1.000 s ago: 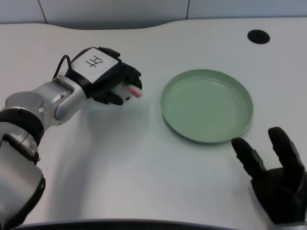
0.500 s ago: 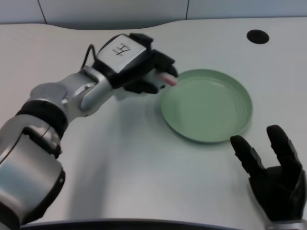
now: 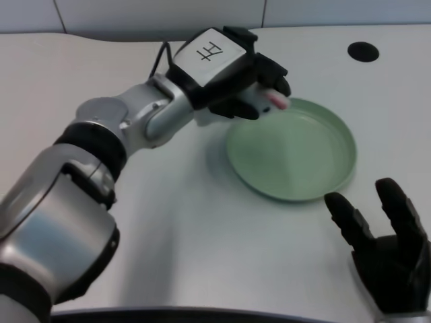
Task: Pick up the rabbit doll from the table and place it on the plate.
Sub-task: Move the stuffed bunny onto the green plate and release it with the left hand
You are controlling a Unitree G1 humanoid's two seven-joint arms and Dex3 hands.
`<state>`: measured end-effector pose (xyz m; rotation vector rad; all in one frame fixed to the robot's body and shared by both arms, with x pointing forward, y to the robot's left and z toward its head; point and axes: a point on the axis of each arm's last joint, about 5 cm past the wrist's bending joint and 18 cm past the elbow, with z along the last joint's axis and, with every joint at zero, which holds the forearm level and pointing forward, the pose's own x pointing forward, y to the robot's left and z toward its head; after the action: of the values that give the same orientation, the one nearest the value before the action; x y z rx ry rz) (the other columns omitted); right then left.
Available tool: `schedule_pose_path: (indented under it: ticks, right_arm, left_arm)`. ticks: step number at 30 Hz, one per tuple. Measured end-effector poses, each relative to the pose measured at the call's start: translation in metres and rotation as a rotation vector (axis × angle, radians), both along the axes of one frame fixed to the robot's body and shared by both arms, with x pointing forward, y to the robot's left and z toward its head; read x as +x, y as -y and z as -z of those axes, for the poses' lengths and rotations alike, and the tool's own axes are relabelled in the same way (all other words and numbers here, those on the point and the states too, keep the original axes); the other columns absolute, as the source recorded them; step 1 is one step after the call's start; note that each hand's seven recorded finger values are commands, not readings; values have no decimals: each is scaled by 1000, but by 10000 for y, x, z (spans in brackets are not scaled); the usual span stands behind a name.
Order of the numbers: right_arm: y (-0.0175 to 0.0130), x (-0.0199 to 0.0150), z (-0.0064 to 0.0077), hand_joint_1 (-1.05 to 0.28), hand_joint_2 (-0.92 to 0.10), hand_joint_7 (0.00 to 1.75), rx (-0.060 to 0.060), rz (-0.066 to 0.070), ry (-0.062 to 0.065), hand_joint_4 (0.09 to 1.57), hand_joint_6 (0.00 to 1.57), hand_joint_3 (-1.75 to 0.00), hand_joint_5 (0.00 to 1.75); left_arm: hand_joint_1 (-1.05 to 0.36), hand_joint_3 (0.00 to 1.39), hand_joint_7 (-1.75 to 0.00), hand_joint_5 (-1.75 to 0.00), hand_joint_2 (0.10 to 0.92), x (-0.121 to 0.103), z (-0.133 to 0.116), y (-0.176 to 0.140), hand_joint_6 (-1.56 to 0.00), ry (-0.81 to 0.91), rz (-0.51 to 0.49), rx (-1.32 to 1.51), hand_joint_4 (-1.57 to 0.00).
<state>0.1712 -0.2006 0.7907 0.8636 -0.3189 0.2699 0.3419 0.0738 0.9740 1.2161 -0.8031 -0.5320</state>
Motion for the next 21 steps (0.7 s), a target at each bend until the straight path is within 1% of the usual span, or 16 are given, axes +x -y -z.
schedule_pose_path:
  ticks: [1, 2, 3, 5, 6, 7, 8, 9, 11, 12, 14, 17, 19, 21]
  right_arm:
    - [3, -4, -1, -782, -921, 7, -1, 4, -1, 916, 875, -142, 6]
    - [6, -2, -5, -782, -921, 7, -2, 5, 0, 916, 875, -142, 6]
    - [9, -1, -12, -784, -921, 9, -4, 7, 2, 919, 879, -141, 8]
    - [27, -11, -27, -787, -921, 9, -11, 19, 8, 923, 883, -138, 9]
    - [38, -32, -25, -788, -921, 9, -15, 26, 5, 923, 883, -136, 9]
    - [47, -58, -18, -785, -921, 6, -18, 31, -1, 922, 880, -137, 8]
    - [56, -84, -13, -783, -921, 6, -21, 37, -6, 922, 879, -138, 8]
    - [63, -99, -13, -781, -921, 5, -24, 41, -9, 922, 878, -138, 8]
    - [70, -111, -18, -779, -921, 4, -28, 46, -9, 921, 878, -140, 7]
    - [71, -117, -19, -780, -921, 4, -29, 47, -10, 921, 878, -139, 7]
    - [82, -145, -21, -782, -921, 3, -36, 53, -11, 921, 878, -137, 7]
    - [86, -161, -27, -785, -921, 2, -42, 56, -10, 920, 876, -140, 6]
    - [87, -176, -22, -787, -921, 4, -46, 60, -11, 923, 879, -145, 7]
    - [91, -195, -16, -790, -921, 4, -49, 67, -12, 926, 880, -148, 8]
  left_arm:
    - [-240, 8, -890, -1538, 904, -18, 13, 70, -823, -17, 13, -10, -644]
    - [-242, 7, -923, -1549, 906, -36, 26, 133, -807, -29, 28, -17, -640]
    - [-244, 7, -905, -1476, 911, -57, 36, 199, -787, -36, 48, -24, -645]
    - [-250, 7, -880, -1415, 917, -85, 43, 274, -776, -46, 80, -40, -660]
    - [-251, 6, -875, -1408, 918, -93, 42, 294, -776, -51, 91, -46, -661]
    - [-274, 4, -885, -1428, 885, -98, 41, 306, -806, -56, 98, -55, -695]
    - [-282, 4, -886, -1435, 874, -101, 39, 309, -818, -62, 101, -70, -706]
    - [-286, 3, -886, -1440, 868, -100, 35, 309, -825, -66, 100, -84, -711]
    - [-275, 3, -879, -1439, 858, -102, 30, 311, -829, -69, 104, -97, -709]
    - [-243, 3, -869, -1428, 846, -106, 30, 318, -827, -72, 109, -105, -701]
    - [-218, 3, -854, -1413, 837, -128, 36, 354, -829, -86, 132, -147, -697]
    - [-212, 9, -839, -1402, 848, -153, 65, 380, -829, -103, 146, -170, -689]
    - [-216, 11, -831, -1389, 856, -160, 74, 402, -826, -102, 143, -166, -681]
    - [-235, 5, -768, -1420, 853, -163, 90, 418, -841, -92, 132, -150, -671]
